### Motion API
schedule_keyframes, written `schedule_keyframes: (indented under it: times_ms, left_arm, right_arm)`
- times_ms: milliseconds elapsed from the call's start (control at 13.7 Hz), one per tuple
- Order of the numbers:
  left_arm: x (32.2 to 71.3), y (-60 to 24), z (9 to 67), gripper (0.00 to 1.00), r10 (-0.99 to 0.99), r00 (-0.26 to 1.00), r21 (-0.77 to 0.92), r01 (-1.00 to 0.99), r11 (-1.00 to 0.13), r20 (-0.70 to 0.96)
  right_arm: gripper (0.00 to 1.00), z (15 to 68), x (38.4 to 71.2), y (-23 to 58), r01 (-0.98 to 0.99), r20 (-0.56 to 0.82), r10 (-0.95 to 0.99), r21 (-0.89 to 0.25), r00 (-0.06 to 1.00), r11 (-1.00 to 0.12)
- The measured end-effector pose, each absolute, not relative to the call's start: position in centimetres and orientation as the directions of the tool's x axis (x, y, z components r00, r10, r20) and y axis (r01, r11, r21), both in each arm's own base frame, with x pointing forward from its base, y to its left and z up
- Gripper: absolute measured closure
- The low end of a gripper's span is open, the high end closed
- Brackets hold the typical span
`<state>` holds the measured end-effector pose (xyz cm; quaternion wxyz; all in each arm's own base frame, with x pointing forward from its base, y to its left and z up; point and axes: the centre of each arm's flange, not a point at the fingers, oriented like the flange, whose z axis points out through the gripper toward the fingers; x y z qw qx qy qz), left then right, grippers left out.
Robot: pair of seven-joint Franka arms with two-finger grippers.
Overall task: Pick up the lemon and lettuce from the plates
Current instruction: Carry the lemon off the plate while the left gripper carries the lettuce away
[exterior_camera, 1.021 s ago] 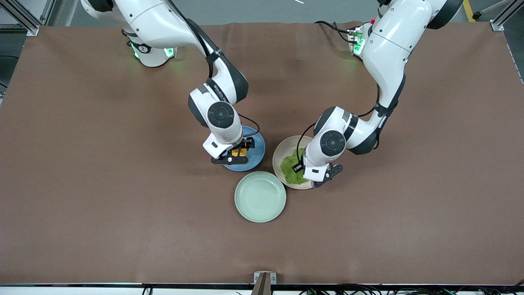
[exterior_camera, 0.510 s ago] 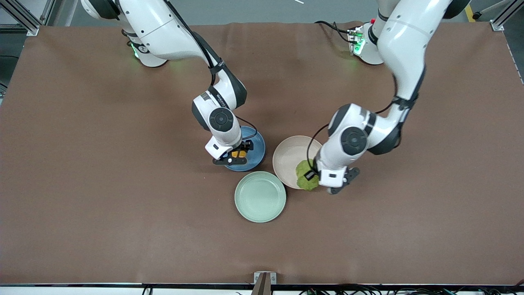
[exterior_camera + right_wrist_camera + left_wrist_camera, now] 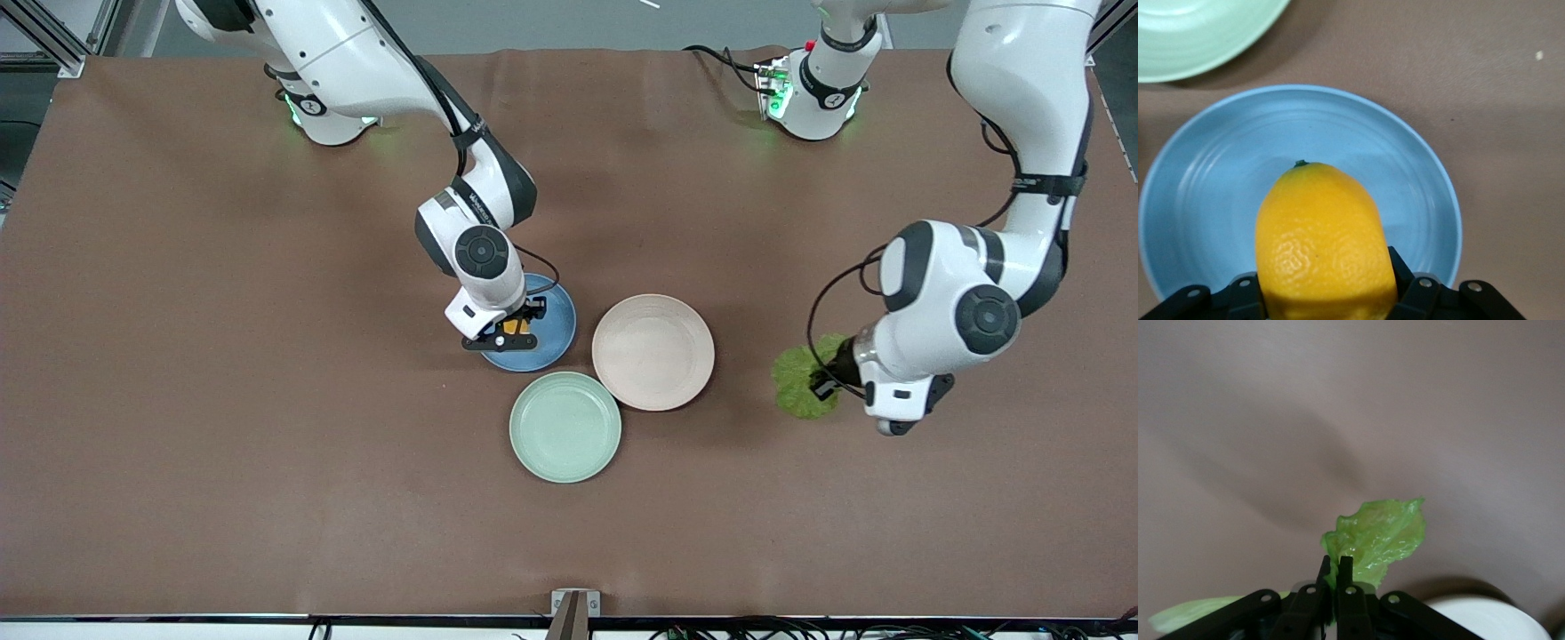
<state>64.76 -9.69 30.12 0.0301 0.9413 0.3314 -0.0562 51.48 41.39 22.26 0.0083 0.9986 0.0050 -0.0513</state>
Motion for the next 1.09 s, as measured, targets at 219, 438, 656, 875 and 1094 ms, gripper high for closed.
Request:
schedule_keyframes:
  times_ms: [219,438,656,875,1094]
  left_arm:
    - [65.2,-5.6,25.3,0.96,0.632,0.763,0.011,0.639,-0.769,-0.140]
    - [65.4,-4.1,21.3,0.93,0.639,0.758,0.000,0.645,-0.765,-0.132]
    - [66.3,-4.9,23.4,0.64,0.631,0.769,0.036,0.637,-0.770,-0.100]
    - [67.0,-6.6,33.7,0.32,0.603,0.798,0.096,0.601,-0.794,-0.007]
    - [65.6,-5.3,45.4,0.01,0.519,0.849,0.121,0.508,-0.853,0.099]
  right_arm:
    - [0.37,30.0,52.9,40.5,-0.003,-0.147,-0.010,0.047,0.989,-0.999]
    - [0.37,41.2,55.6,32.4,-0.028,-0.167,-0.035,0.045,0.985,-0.999]
    - [0.37,46.5,59.0,17.2,-0.019,-0.193,-0.021,0.012,0.981,-1.000]
    - [0.37,43.0,60.4,3.2,-0.054,-0.241,-0.047,-0.020,0.969,-0.998]
    - [0.37,36.4,59.5,-3.0,-0.119,-0.225,-0.113,-0.014,0.968,-0.993]
